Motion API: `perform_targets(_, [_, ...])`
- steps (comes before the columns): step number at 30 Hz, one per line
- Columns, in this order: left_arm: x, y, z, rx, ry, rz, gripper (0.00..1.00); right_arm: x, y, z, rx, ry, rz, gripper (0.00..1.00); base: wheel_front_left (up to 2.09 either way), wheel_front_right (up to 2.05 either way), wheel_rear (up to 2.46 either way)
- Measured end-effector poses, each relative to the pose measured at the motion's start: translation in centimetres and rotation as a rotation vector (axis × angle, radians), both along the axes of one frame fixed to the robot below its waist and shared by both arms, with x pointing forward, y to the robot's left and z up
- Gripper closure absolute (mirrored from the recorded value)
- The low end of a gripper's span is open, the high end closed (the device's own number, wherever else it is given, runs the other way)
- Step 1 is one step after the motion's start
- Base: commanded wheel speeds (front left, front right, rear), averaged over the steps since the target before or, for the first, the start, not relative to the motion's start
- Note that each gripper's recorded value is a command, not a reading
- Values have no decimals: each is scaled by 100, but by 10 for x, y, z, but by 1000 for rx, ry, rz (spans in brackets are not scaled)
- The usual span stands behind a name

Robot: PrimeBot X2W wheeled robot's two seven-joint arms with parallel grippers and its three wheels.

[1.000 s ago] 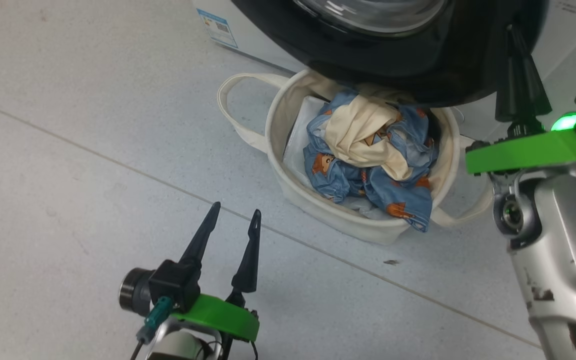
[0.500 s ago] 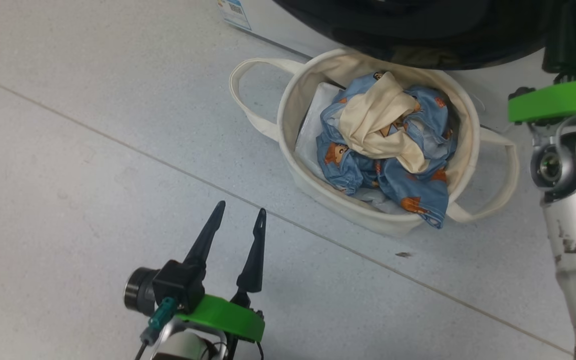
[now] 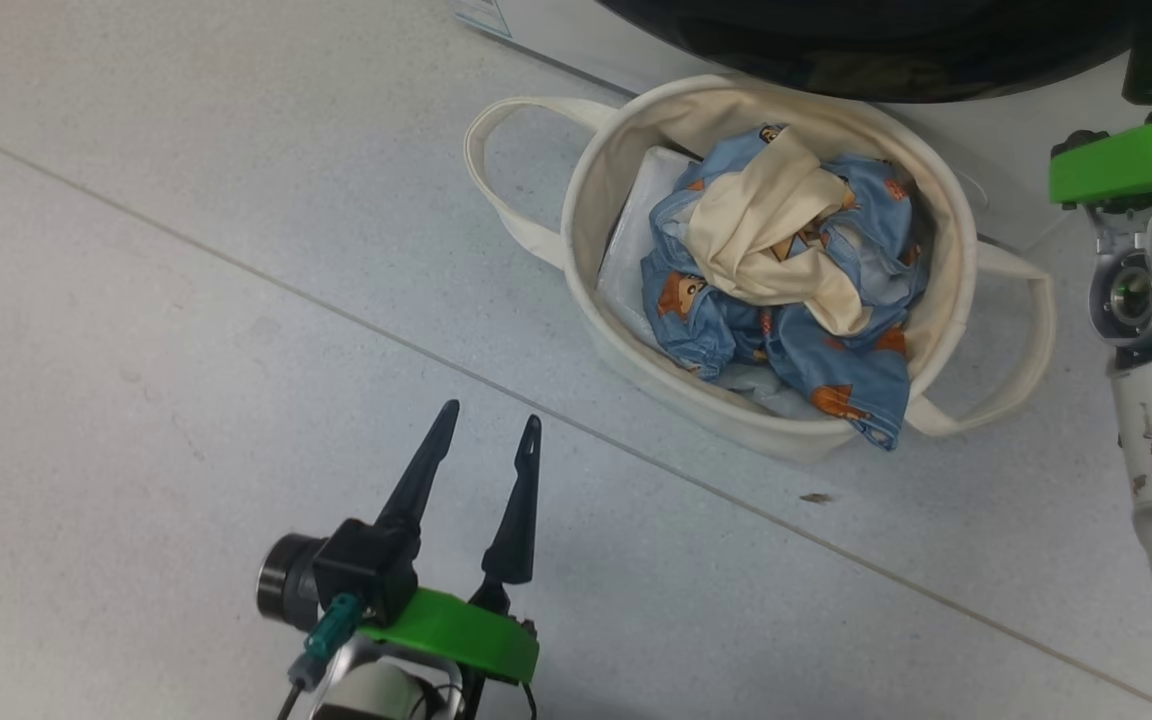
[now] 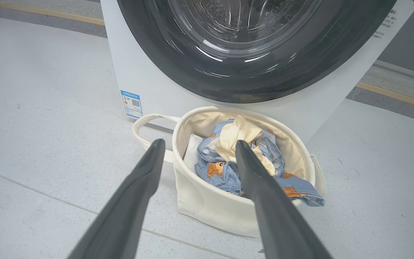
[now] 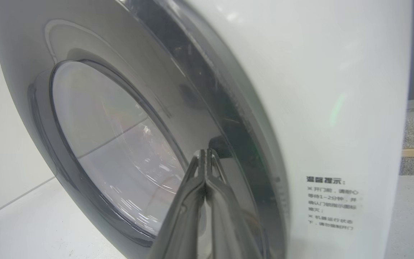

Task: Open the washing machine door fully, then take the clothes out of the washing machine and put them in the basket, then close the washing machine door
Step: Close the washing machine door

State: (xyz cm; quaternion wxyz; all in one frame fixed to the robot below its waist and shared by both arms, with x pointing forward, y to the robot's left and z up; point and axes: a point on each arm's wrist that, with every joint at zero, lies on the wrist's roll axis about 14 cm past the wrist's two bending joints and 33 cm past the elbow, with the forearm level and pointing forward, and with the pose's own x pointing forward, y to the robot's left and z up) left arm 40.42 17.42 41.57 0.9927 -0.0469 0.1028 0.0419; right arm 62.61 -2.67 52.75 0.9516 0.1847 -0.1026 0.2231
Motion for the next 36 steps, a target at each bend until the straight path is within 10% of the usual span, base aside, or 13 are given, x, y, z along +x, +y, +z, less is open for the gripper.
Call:
perform_targets(19, [-22, 10, 31, -88, -82, 46, 0, -111, 3, 39, -35, -52, 76, 100, 0, 0, 0])
perform_targets(34, [-9, -55, 69, -87, -212, -205, 0, -210, -120, 19, -163, 18, -265, 99, 0, 0, 0])
perform_targets(36, [-10, -60, 69, -90, -213, -223, 0, -221, -134, 16, -160, 32, -312, 60, 0, 0, 0])
